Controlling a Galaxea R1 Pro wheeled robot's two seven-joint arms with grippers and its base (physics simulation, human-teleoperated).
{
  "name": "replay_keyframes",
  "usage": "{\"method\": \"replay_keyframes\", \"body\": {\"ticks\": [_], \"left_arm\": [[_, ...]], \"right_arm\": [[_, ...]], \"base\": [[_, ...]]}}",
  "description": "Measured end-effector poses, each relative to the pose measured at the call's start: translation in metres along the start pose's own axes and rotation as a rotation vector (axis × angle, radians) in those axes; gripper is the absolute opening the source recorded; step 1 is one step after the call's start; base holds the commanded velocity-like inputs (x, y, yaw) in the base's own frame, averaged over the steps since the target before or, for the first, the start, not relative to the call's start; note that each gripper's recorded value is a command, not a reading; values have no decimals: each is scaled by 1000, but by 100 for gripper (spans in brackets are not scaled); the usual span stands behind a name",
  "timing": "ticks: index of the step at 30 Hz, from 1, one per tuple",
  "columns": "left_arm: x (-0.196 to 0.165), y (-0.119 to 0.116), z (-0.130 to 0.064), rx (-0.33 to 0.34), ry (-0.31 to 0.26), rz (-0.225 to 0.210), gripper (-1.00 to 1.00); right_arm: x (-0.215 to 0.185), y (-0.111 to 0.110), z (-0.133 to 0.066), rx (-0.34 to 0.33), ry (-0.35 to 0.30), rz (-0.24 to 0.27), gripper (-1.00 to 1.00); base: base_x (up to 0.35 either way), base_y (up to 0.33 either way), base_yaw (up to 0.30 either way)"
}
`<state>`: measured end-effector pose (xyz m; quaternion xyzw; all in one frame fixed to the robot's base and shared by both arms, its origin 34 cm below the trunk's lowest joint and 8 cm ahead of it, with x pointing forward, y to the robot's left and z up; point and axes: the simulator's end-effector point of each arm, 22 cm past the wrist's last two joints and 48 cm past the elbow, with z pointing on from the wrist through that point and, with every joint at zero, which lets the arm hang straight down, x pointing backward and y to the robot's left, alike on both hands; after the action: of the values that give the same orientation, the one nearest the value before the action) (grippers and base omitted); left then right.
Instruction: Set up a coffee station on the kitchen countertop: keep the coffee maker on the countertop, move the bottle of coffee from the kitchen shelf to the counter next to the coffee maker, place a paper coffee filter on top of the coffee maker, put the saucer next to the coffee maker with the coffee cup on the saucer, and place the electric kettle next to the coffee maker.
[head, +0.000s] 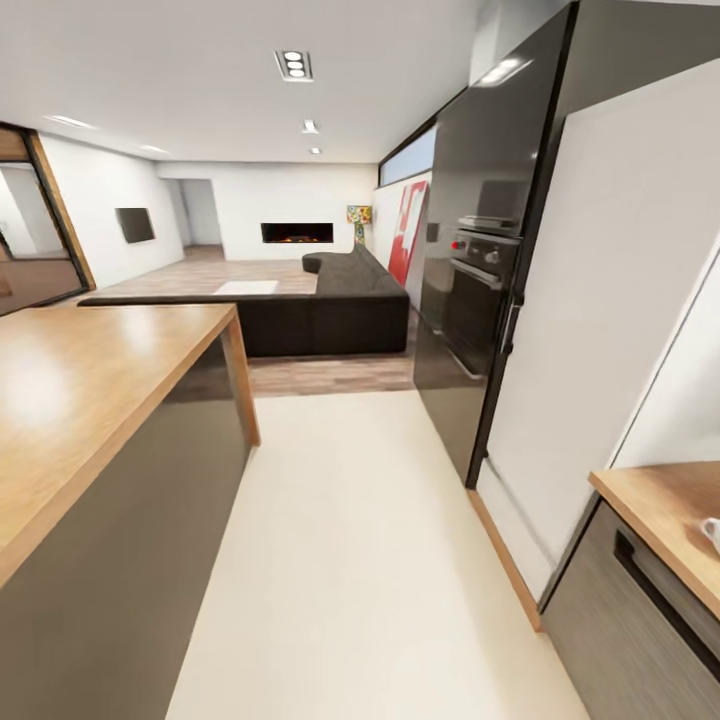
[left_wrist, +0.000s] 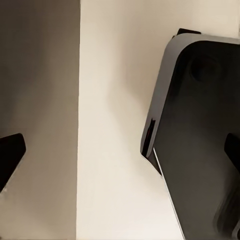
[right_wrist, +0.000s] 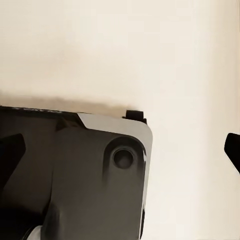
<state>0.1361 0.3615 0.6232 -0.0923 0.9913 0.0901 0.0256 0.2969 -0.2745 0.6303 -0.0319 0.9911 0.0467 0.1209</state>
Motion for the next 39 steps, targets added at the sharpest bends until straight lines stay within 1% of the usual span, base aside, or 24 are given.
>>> {"method": "replay_keyframes", "body": {"ticks": [18, 31, 39], "left_arm": [[0, 0, 0, -1, 0, -1, 100], [-1, 2, 0, -5, -1, -18, 100], [0, 3, 0, -6, 2, -20, 100]], "right_arm": [[1, -1, 0, -3, 3, 0, 100], [1, -1, 0, -3, 4, 1, 100], [1, -1, 0, -2, 4, 1, 100]], "base": [[323, 4, -257], [25, 0, -264], [0, 0, -264]]}}
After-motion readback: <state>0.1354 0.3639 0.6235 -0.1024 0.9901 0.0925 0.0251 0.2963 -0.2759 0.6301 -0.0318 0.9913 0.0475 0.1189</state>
